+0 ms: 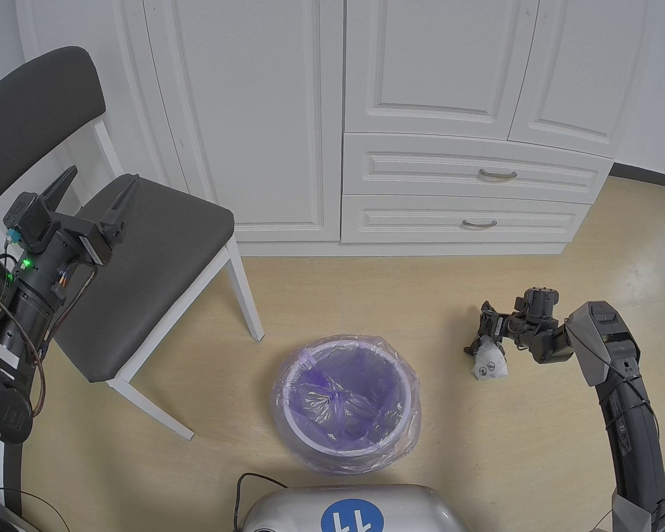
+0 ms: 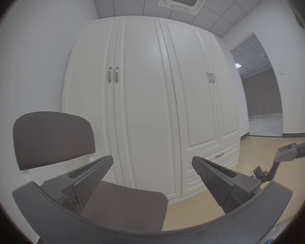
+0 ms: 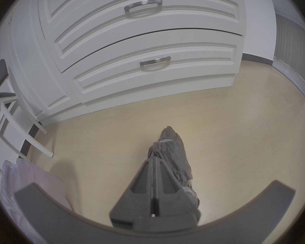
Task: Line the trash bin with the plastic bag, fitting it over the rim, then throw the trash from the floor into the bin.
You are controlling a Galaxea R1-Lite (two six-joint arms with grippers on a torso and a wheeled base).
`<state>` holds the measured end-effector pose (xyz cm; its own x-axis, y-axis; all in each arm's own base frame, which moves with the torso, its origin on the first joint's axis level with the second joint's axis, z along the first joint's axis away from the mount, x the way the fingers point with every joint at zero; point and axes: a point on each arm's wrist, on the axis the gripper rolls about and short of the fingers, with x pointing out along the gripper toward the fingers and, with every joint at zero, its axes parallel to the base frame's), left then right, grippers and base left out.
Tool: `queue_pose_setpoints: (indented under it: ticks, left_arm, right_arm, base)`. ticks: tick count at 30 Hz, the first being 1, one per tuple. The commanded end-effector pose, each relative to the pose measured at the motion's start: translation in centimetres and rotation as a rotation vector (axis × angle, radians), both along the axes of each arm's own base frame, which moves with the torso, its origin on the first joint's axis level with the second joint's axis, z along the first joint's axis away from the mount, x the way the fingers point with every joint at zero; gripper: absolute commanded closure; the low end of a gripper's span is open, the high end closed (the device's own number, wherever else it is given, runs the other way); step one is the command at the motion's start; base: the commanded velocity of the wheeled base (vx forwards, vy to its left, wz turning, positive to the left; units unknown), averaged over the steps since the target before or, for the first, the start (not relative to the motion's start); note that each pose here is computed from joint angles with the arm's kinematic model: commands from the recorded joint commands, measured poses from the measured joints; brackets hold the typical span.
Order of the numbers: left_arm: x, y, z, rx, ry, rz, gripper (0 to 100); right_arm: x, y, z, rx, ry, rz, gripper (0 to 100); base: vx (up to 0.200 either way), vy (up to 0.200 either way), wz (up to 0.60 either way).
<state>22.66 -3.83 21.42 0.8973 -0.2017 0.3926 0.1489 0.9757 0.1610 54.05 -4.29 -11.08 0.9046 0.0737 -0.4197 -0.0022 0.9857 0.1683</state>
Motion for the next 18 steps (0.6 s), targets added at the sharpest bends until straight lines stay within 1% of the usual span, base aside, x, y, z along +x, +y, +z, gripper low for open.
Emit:
queue_pose_setpoints:
  ticks: [1,3,7,8,13,16,18]
  left_arm:
    - [-1.5,-0.1,0.6,0.021,-0.032,-0.085,0]
    - [-1.8,-0.1,0.6,0.03,-0.035,-0.106,0]
    - [-1.3,-0.2,0.3,0.034,-0.02,-0.105,0]
    - [-1.3,-0.2,0.2,0.035,-0.017,-0.105,0]
    - [-1.3,-0.2,0.0,0.038,-0.008,-0.108,0]
    - [-1.3,-0.2,-0.1,0.038,-0.005,-0.108,0]
    - [-1.3,-0.2,-0.1,0.038,-0.005,-0.108,0]
  right_arm:
    - [-0.1,-0.8,1.1,-0.012,-0.008,-0.008,100]
    - [-0.1,-1.0,0.7,-0.014,-0.007,-0.01,100]
    - [-0.2,-1.2,0.6,-0.025,-0.005,-0.008,100]
    - [-0.2,-1.2,0.6,-0.028,-0.003,-0.007,0]
    - [-0.3,-0.9,0.3,-0.038,0.006,0.003,0]
    - [-0.6,-0.7,-0.7,-0.07,0.042,0.021,0]
    - [-0.6,-0.7,-0.9,-0.068,0.066,0.023,0]
  base:
    - [0.0,0.0,0.0]
    - [0.2,0.0,0.0]
    - [0.2,0.0,0.0]
    - [0.0,0.0,0.0]
    - [0.0,0.0,0.0]
    - [0.0,0.0,0.0]
    - [0.0,0.0,0.0]
